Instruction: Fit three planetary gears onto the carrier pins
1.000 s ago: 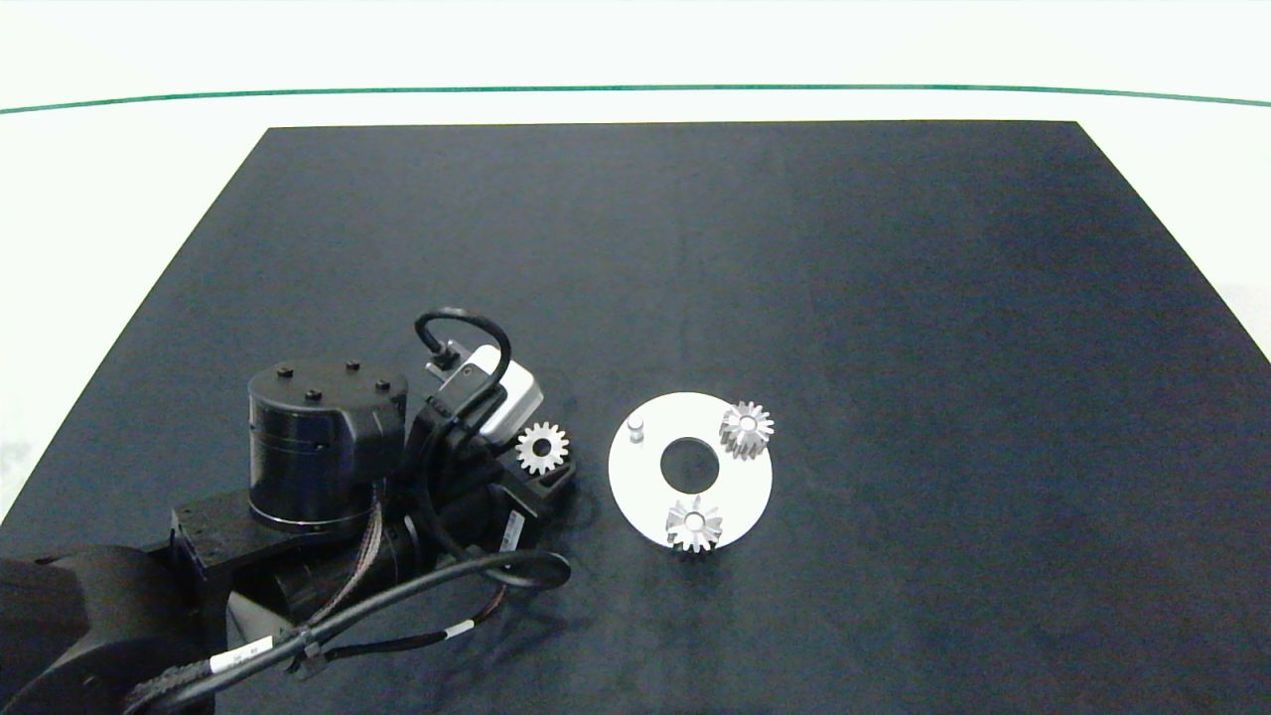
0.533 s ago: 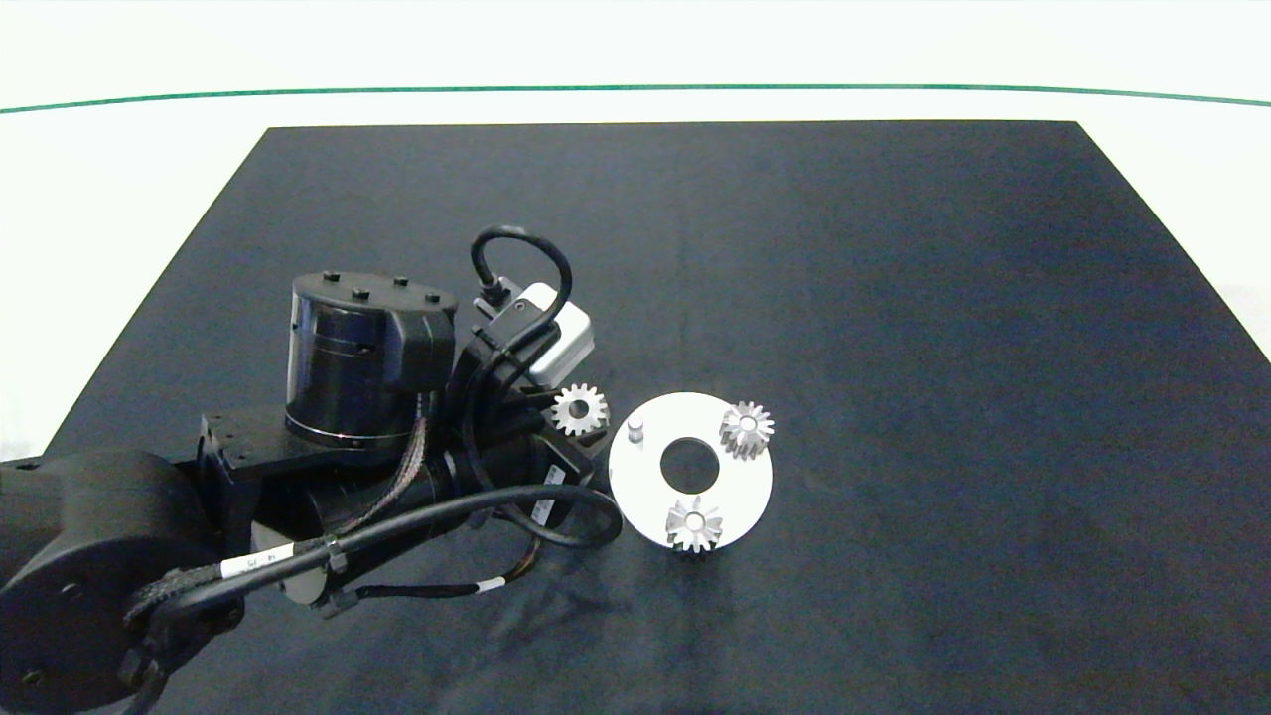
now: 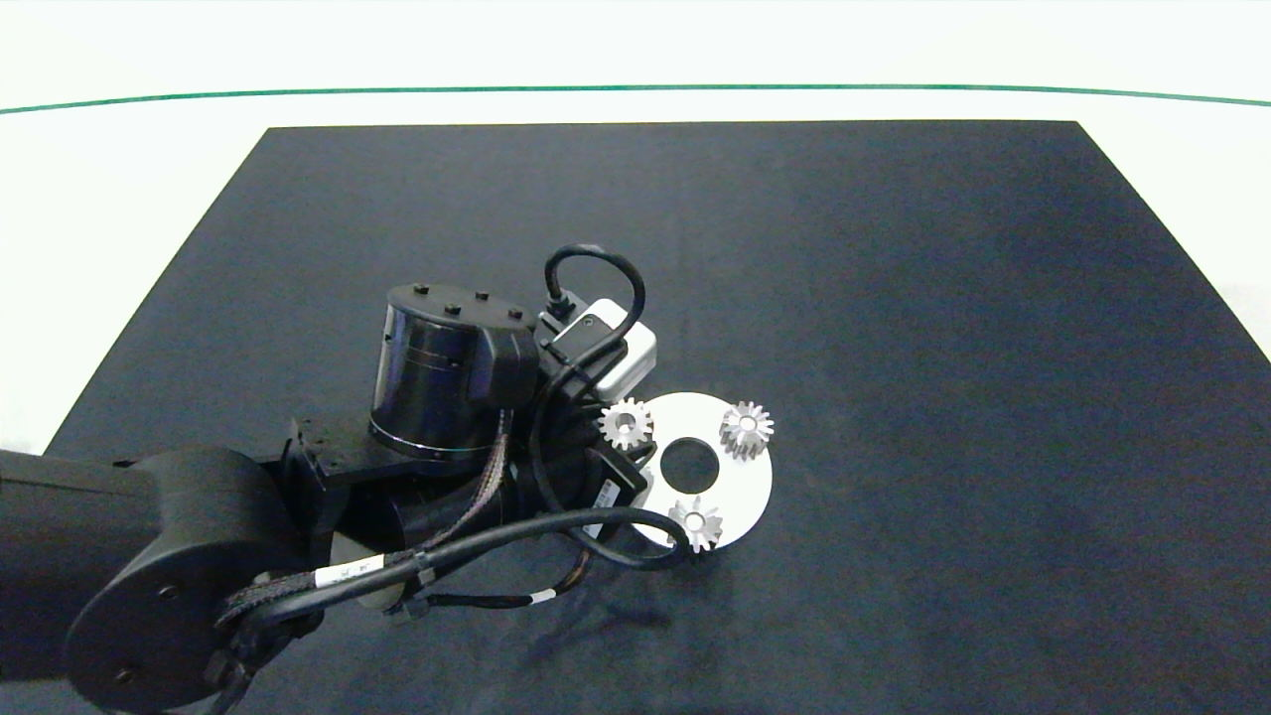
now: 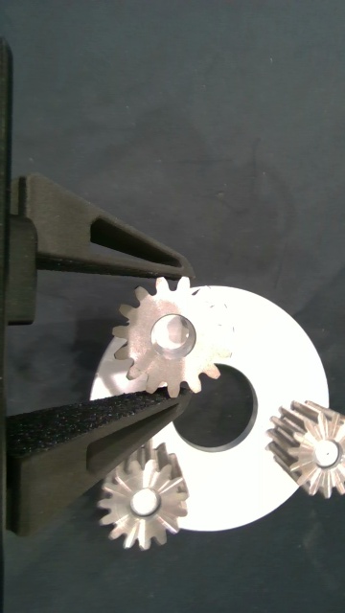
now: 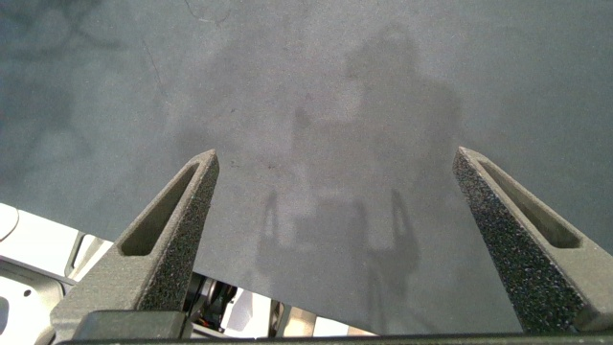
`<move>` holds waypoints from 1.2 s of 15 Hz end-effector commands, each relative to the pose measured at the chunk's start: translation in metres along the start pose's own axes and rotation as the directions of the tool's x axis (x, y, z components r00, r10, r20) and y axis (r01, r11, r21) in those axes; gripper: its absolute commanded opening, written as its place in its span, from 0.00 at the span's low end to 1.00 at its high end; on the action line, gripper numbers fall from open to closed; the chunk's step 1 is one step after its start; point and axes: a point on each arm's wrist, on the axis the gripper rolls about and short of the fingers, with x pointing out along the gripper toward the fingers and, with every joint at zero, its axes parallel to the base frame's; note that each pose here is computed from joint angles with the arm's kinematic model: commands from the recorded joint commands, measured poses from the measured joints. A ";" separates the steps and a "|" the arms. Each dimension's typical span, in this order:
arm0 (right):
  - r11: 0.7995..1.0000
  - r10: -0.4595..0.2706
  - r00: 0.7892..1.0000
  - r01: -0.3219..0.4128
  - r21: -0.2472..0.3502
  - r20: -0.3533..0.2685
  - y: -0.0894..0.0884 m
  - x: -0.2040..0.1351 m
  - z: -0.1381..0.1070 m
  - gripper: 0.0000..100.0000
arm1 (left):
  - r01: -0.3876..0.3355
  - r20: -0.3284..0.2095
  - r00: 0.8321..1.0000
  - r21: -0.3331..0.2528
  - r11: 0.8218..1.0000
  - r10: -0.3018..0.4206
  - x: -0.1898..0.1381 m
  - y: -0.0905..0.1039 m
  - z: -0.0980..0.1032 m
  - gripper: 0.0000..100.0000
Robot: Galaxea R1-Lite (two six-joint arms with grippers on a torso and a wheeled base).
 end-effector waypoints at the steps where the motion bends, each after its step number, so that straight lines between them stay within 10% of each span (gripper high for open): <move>1: 1.000 -0.001 1.000 0.001 -0.001 -0.001 0.000 0.000 0.000 1.00 | 0.006 -0.021 1.000 0.006 1.000 -0.006 0.010 -0.003 -0.004 0.00; 18: 1.000 -0.001 1.000 0.001 0.000 0.004 0.000 -0.001 -0.001 1.00 | -0.028 -0.002 1.000 -0.003 1.000 0.028 0.025 0.004 -0.003 0.00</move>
